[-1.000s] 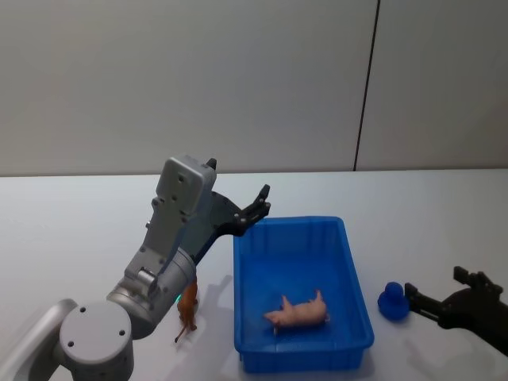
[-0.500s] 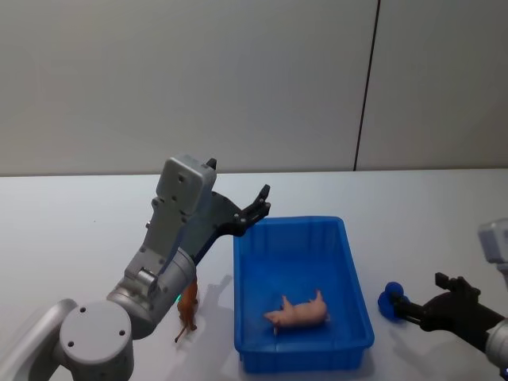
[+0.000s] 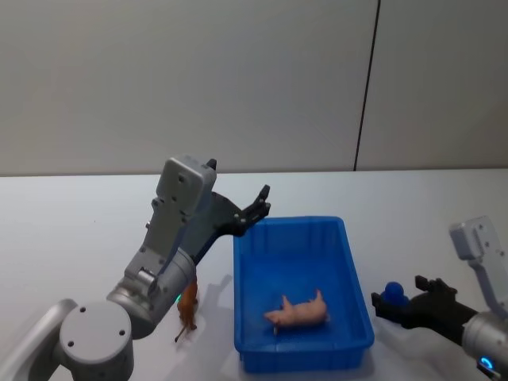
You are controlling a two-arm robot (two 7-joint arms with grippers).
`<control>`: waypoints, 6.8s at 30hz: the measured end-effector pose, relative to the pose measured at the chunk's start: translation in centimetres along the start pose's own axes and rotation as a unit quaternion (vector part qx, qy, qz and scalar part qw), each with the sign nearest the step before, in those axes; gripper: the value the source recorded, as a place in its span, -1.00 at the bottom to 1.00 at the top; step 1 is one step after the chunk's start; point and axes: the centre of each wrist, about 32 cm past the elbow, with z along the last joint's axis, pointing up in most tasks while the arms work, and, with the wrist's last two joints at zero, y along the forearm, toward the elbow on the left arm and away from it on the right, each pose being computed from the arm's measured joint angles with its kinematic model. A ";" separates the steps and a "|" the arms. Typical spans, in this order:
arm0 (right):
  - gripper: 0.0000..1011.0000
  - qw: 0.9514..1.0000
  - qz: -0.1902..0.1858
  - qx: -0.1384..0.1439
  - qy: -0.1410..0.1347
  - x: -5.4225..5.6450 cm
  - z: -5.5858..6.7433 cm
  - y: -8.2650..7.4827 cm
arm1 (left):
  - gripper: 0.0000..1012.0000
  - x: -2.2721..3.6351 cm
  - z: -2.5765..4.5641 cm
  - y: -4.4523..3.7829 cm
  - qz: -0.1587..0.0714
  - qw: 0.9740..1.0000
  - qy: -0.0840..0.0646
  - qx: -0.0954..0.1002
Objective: Pick up the two dolls from the table and place them into the box.
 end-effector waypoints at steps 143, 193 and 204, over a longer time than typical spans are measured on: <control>0.98 0.969 0.217 0.092 -0.070 -0.8 11.6 4.4 | 0.98 0.00 0.00 0.00 0.000 1.000 0.000 0.000; 0.98 0.950 -0.106 0.292 0.012 3.1 6.2 -4.3 | 0.98 1.27 0.65 1.68 -0.002 0.998 0.011 0.054; 0.98 0.943 -0.135 0.303 0.018 3.4 5.7 -5.1 | 0.98 2.29 0.68 4.08 0.003 0.990 0.024 0.136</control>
